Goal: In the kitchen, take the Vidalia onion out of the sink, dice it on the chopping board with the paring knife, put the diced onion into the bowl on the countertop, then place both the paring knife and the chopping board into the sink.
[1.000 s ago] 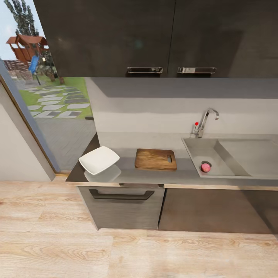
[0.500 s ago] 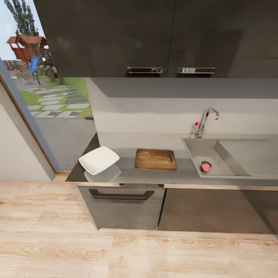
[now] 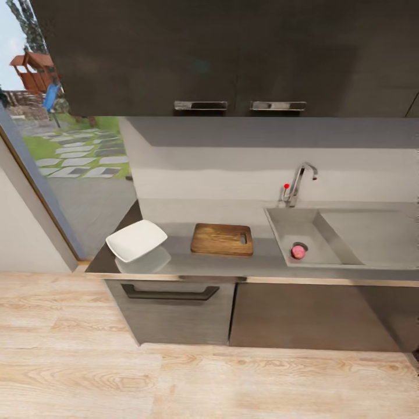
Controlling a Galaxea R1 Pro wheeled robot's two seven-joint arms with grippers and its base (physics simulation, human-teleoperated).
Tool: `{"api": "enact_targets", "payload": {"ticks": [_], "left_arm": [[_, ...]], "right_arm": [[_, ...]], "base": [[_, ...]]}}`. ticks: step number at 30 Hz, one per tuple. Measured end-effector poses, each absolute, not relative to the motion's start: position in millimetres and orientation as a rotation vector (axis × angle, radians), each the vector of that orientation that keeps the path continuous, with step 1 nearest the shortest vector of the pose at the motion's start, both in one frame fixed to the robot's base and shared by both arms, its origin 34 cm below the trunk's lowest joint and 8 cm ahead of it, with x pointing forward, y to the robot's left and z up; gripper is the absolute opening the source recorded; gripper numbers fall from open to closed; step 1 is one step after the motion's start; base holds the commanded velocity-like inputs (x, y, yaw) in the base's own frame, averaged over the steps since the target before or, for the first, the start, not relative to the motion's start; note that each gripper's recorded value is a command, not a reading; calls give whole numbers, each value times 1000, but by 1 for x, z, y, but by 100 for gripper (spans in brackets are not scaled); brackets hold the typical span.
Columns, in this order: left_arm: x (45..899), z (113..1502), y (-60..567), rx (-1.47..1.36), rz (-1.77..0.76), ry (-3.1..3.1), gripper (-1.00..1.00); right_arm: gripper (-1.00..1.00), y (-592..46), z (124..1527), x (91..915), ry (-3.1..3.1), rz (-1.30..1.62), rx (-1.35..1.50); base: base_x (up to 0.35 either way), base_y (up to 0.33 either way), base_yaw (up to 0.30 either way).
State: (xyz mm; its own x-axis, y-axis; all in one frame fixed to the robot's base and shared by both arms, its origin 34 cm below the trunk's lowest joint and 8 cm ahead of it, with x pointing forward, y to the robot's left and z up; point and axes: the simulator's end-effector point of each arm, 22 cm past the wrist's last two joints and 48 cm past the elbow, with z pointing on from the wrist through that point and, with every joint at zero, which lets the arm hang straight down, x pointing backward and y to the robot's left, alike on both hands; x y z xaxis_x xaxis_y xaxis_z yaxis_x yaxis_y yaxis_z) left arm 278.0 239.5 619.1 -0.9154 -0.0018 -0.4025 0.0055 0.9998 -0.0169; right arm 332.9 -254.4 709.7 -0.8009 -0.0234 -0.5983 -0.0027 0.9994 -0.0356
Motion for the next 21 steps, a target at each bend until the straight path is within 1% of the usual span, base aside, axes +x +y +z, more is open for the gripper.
{"api": "enact_targets", "payload": {"ticks": [21], "left_arm": [[273, 618, 240, 0, -20, 2739, 100]], "right_arm": [[100, -255, 710, 333, 2499, -43, -18]], "base": [[0, -310, 0]]}}
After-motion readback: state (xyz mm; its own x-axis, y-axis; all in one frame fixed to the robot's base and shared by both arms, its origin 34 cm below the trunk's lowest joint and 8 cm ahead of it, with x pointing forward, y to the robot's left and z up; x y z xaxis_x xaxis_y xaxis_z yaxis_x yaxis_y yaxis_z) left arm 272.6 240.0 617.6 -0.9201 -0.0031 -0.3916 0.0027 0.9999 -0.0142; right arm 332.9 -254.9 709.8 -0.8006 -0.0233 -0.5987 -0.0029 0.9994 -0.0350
